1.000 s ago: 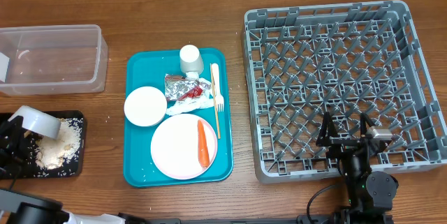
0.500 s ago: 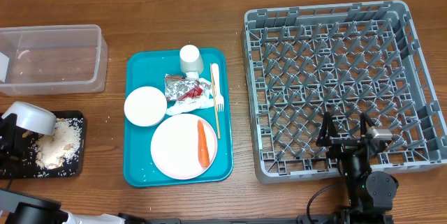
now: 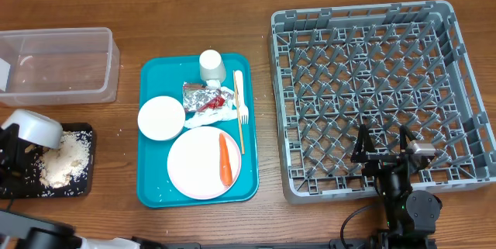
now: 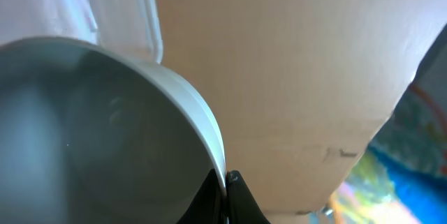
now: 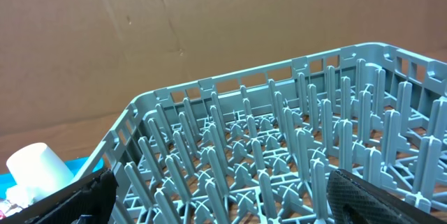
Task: Sort waste into correct bins and load items into the dishwasher rack
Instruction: 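Tilt the grey bowl with the left gripper to pour rice onto the black tray, then place the empty grey bowl back on the teal tray with the left gripper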
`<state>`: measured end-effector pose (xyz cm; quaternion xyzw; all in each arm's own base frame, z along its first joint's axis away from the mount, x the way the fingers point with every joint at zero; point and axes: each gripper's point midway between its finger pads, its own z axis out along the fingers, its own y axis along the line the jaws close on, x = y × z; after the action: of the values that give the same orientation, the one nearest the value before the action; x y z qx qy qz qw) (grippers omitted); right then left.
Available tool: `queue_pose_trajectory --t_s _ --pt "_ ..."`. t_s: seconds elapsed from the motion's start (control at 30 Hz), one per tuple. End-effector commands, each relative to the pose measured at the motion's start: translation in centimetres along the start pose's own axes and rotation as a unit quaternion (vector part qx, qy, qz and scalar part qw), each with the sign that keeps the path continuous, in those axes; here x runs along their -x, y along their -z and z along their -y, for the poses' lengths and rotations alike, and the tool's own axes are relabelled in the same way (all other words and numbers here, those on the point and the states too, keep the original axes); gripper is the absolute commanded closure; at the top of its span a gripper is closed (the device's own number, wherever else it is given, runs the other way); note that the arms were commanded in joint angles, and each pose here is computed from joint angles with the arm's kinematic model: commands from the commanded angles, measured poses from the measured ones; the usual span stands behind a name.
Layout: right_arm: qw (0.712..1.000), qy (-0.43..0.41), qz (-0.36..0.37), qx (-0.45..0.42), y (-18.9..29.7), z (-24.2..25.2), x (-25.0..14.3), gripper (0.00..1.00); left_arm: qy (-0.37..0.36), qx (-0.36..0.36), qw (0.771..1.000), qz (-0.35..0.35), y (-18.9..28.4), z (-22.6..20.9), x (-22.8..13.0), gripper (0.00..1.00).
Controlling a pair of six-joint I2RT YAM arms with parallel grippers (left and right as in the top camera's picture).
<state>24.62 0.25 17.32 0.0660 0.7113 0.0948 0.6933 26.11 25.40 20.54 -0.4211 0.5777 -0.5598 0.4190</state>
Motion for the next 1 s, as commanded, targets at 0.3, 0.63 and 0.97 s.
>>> queue_pose_trajectory --t_s 0.3,0.63,0.97 --pt "1.000 0.004 0.004 -0.007 0.0 0.3 -0.1 0.00 -0.254 0.077 0.963 -0.054 -6.4 9.5 -9.5 0.96" --pt "1.000 0.004 0.004 -0.007 0.0 0.3 -0.1 0.00 -0.415 0.241 0.870 -0.115 -16.6 4.9 -18.1 0.96" --pt "1.000 0.004 0.004 -0.007 0.0 0.3 -0.1 0.00 -0.531 0.313 0.784 -0.075 -22.3 1.9 -19.7 0.96"
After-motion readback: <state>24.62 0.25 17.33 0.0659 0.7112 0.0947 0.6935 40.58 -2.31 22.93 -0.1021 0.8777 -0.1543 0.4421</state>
